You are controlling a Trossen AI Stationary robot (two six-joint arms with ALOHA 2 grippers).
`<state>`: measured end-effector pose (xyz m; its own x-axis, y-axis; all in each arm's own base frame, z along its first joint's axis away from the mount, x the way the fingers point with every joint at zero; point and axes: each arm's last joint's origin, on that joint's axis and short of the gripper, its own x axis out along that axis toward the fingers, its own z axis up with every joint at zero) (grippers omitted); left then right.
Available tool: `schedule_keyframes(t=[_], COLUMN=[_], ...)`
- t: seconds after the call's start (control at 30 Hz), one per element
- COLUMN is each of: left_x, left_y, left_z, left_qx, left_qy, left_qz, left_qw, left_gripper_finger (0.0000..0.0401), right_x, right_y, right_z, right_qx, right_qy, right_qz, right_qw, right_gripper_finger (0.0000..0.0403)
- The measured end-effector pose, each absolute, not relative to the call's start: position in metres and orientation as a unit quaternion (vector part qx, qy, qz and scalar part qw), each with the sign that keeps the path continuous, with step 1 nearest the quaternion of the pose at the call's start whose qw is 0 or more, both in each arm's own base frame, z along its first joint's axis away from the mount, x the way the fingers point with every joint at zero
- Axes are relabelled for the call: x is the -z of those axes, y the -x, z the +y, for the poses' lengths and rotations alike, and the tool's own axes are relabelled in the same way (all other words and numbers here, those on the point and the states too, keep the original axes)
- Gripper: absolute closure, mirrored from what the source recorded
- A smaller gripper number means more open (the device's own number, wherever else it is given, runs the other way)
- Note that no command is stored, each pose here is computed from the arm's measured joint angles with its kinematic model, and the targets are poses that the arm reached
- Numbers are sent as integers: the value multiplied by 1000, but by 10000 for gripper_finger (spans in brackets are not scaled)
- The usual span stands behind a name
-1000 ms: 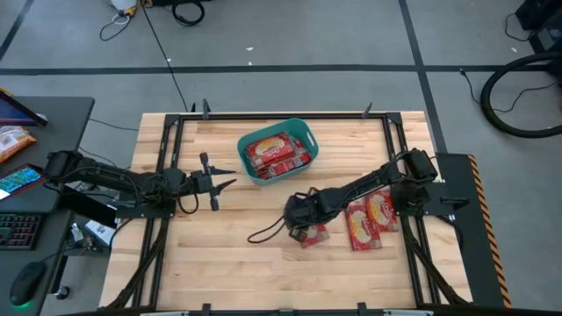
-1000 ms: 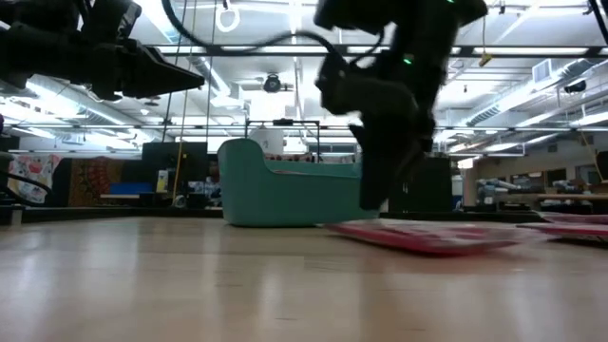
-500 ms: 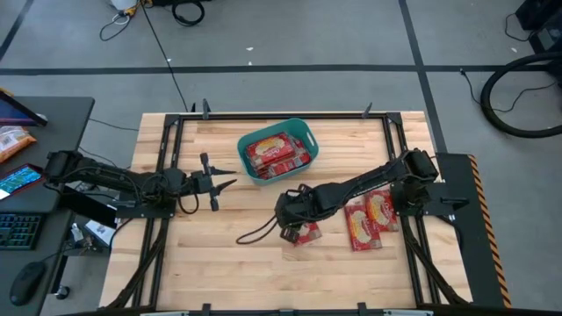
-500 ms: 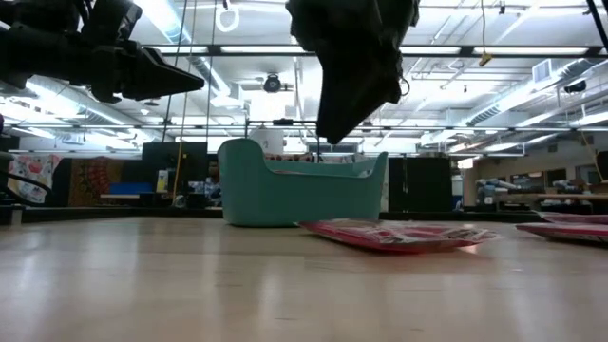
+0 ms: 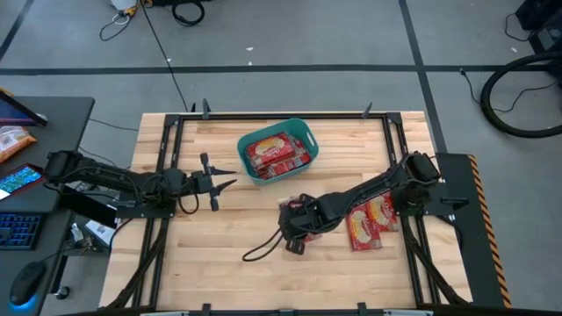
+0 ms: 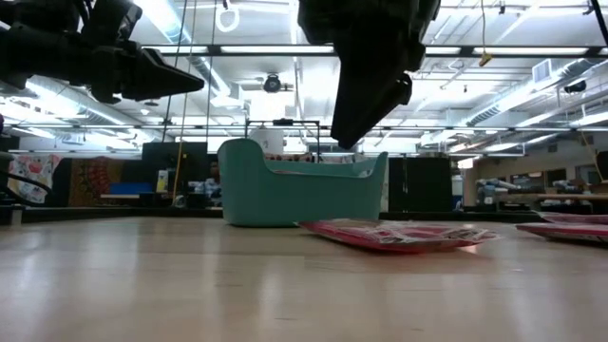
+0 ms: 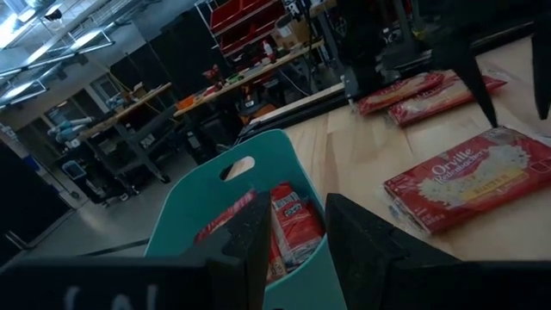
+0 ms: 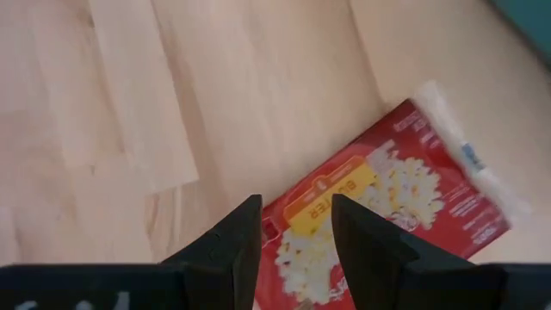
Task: Sort popcorn bags into baskets
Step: Put the red popcorn bag into the green bin
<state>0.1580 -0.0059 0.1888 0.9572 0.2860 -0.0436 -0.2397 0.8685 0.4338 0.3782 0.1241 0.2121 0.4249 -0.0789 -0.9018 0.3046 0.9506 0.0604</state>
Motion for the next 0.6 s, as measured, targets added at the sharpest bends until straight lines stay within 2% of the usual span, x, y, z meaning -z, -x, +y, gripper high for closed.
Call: schedule_keyframes(t=[0.37,0.6], left_x=[-189,-189], left_y=[-158,-158], left_z=[-6,-6], left_qx=[-136,-136], left_qy=[-217,-217], left_qz=[55,54], left_qw=[965,965], left_gripper_finger=[284,284], right_x=[-187,-186], right_y=[-379,-372], right_z=[129,124], right_qx=[144,176], right_qy=[-116,-126], right_qz=[559,584], right_qw=[808,782], right_gripper_finger=[256,256])
